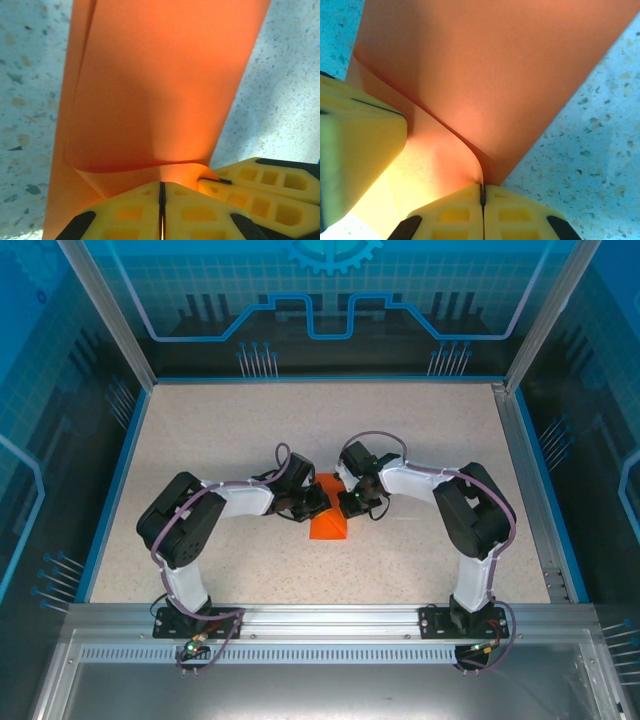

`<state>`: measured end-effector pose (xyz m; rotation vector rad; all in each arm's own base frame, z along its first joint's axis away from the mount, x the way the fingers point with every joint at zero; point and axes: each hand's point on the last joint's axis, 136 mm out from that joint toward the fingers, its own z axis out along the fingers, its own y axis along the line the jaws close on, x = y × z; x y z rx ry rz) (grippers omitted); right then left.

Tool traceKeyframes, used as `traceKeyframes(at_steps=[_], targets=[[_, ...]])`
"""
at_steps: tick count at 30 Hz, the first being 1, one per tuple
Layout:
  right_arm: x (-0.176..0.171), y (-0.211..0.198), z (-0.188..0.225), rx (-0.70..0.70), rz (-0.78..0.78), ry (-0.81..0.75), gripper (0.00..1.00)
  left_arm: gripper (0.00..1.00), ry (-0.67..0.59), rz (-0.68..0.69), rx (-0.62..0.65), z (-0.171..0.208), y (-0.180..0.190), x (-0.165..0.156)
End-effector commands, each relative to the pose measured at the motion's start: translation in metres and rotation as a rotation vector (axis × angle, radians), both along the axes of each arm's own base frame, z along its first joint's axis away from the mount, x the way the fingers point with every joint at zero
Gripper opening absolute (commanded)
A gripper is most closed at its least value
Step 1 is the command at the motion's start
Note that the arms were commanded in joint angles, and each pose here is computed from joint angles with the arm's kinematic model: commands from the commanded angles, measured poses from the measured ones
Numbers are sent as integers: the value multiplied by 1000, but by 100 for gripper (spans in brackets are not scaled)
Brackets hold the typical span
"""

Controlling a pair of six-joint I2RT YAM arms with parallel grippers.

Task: Fold a paper plane with a square sheet of paper (pick it up from the middle)
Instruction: Fold the triangle a second time at the center of the table.

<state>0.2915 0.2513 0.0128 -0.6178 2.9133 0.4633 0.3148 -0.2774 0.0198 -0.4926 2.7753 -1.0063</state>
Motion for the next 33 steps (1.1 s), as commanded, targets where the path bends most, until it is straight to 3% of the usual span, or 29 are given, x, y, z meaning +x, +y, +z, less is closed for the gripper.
traceKeyframes(at_steps=[1, 10, 21, 28, 33], targets=[[-11, -3, -19, -33, 6, 52, 6, 10, 57, 4, 55, -22, 13, -13], [-8, 1, -11, -16, -1, 40, 9, 9, 71, 6, 80, -32, 19, -19], [-3, 3, 53, 142, -85, -46, 24, 8, 70, 0, 80, -33, 19, -19], [-31, 34, 62, 339, -37, 72, 15, 8, 66, -3, 77, -32, 18, -19], [-42, 43, 48, 363, -49, 142, 8, 8, 65, -7, 83, -32, 19, -19]])
